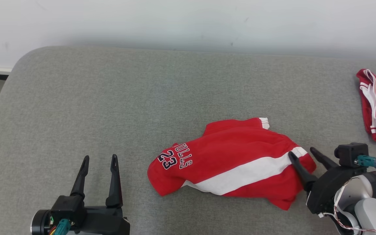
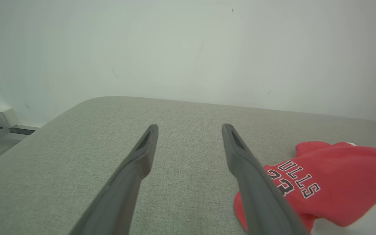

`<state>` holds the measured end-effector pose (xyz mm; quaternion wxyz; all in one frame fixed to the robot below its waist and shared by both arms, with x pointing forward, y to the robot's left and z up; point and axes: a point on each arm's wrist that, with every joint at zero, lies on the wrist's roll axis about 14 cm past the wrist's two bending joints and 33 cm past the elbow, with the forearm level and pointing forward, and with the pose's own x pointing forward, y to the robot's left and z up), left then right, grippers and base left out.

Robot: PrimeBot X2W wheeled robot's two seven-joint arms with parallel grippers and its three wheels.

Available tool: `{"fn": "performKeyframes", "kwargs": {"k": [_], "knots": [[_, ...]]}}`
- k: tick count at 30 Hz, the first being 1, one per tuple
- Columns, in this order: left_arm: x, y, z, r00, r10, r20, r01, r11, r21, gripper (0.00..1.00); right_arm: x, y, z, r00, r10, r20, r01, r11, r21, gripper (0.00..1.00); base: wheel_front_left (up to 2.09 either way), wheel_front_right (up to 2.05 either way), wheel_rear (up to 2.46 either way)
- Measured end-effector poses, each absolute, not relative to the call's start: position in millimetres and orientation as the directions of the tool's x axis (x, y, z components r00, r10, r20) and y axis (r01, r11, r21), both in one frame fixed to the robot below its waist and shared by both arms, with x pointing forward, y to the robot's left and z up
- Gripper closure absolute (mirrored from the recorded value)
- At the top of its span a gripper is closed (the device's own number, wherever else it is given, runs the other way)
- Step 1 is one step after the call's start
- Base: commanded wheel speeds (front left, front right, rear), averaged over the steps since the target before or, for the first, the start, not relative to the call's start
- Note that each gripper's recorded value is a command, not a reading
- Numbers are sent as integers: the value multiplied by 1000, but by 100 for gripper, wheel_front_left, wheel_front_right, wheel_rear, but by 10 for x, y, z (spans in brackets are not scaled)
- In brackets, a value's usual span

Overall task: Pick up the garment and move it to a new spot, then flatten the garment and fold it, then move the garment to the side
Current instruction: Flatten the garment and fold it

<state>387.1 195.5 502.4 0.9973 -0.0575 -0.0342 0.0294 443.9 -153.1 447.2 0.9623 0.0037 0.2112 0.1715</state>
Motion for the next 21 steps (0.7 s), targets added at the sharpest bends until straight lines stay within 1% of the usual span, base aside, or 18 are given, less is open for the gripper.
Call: {"fn": "performKeyframes", "kwargs": {"k": [1,2,3,4,5,8,14,18,19,21], "knots": [[3865,1965,5021,996,66,64,-58,991,-119,0,4440,-1504,4444,843,341,-417,-331,939,97,0,0,0,0],[3859,1973,5019,996,70,63,-62,991,-121,0,4433,-1478,4411,831,350,-433,-341,935,102,58,0,0,0],[3852,1989,5018,995,76,62,-68,990,-120,0,4424,-1442,4389,820,363,-443,-356,929,102,90,0,0,0],[3847,1999,5017,995,79,61,-71,990,-120,0,4427,-1416,4384,815,371,-446,-362,926,109,90,0,0,0],[3843,2006,5016,995,81,61,-73,990,-120,0,4438,-1394,4395,813,379,-442,-370,923,110,100,0,0,0],[3836,2021,5018,994,85,61,-78,990,-120,0,4528,-1380,4522,833,387,-395,-383,919,92,100,0,0,0],[3829,2022,5031,994,89,65,-81,989,-121,0,4643,-1342,4863,886,400,-234,-399,915,57,100,0,0,0],[3825,2016,5029,994,93,65,-85,989,-122,0,4518,-1299,4956,898,411,-159,-404,911,80,100,0,0,0],[3825,2016,5029,994,93,65,-85,989,-122,0,4518,-1299,4956,898,411,-159,-404,911,80,100,0,0,0],[3836,1990,5028,994,85,65,-77,989,-124,0,4400,-1278,4958,898,417,-138,-407,908,97,100,0,0,0]]}}
